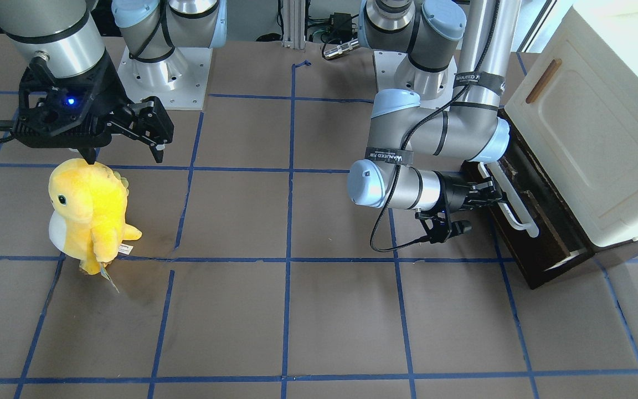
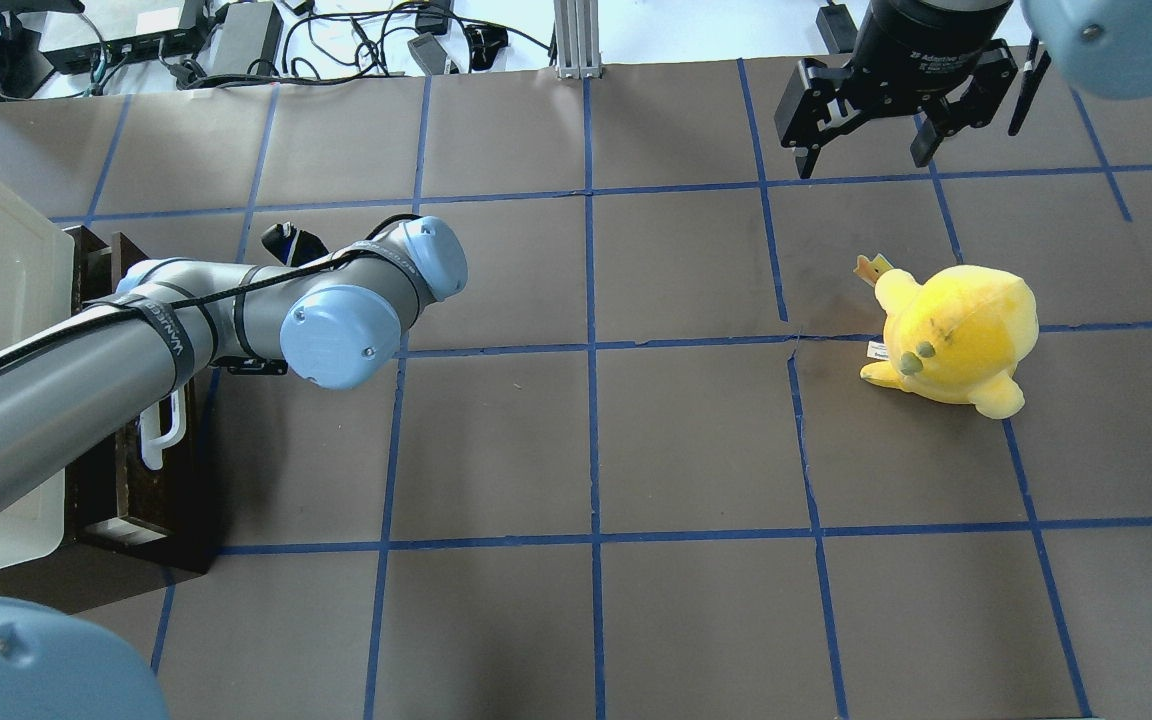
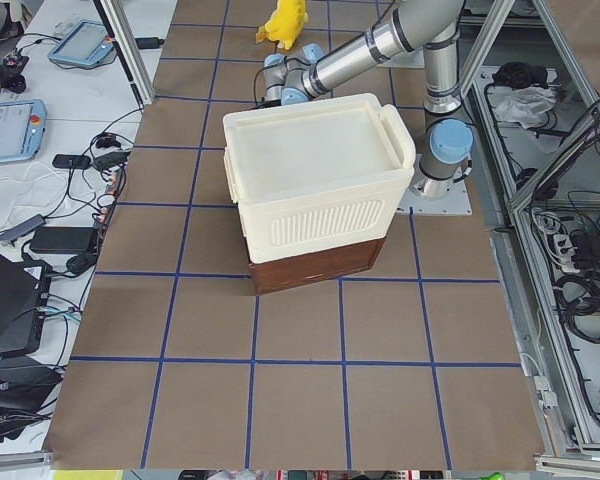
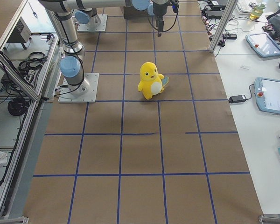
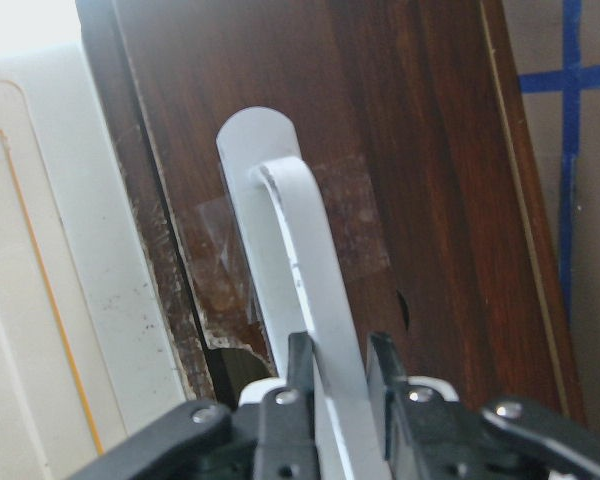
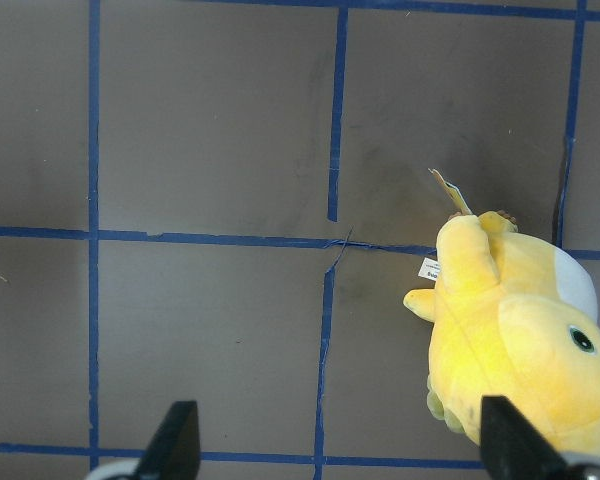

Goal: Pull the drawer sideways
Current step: 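Pull the handle with the left gripper, sliding the drawer out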

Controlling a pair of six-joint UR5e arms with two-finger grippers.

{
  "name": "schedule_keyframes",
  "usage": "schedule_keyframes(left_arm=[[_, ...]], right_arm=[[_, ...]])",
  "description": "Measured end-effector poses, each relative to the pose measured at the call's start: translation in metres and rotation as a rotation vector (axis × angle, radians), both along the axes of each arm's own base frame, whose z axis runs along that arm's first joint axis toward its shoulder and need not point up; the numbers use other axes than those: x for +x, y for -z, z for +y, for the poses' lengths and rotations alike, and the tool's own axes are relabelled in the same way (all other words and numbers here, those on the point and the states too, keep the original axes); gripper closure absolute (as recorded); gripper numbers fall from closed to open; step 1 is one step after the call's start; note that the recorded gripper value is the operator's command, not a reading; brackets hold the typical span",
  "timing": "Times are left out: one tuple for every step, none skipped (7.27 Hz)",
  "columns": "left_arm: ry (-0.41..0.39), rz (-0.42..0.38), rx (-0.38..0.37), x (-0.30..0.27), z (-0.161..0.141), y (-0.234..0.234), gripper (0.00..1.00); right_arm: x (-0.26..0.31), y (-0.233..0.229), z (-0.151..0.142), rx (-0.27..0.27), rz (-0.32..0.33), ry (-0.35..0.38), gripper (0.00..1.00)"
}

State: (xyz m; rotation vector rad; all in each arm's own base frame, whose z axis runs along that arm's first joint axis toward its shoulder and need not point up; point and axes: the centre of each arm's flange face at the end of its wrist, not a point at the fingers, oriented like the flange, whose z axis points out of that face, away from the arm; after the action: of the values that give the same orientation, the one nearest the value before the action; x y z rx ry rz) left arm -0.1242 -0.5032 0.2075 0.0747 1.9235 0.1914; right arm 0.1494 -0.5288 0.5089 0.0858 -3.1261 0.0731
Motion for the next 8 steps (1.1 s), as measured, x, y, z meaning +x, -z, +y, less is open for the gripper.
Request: schedule_keyframes(left_arm=[[0.01,0.003,-0.004,-0.006,0.001,-0.001,0.79],[0.019,0.012,-0.013,-0.014,-0.001,-0.004,0.79],[0.028,0.032,-0.028,-0.026,-0.005,-0.01,0.79],[0.035,0.046,-0.038,-0.036,-0.008,-0.014,0.79],[0.042,0.054,-0.043,-0.043,-0.009,-0.016,0.79],[0.048,0.059,-0.046,-0.048,-0.009,-0.017,0.79],[0.054,0.063,-0.046,-0.052,-0.008,-0.017,0.79],[0.055,0.069,-0.045,-0.055,-0.007,-0.017,0.79]], right_arm=[[0.0,0.0,0.0,0.0,0.0,0.0,0.0],[0.0,0.0,0.0,0.0,0.0,-0.001,0.0],[0.0,0.0,0.0,0.0,0.0,0.0,0.0],[0.0,0.0,0.0,0.0,0.0,0.0,0.0],[0.0,0.0,0.0,0.0,0.0,0.0,0.0],[0.0,0.0,0.0,0.0,0.0,0.0,0.0],[0.0,0.0,0.0,0.0,0.0,0.0,0.0],[0.0,0.0,0.0,0.0,0.0,0.0,0.0]])
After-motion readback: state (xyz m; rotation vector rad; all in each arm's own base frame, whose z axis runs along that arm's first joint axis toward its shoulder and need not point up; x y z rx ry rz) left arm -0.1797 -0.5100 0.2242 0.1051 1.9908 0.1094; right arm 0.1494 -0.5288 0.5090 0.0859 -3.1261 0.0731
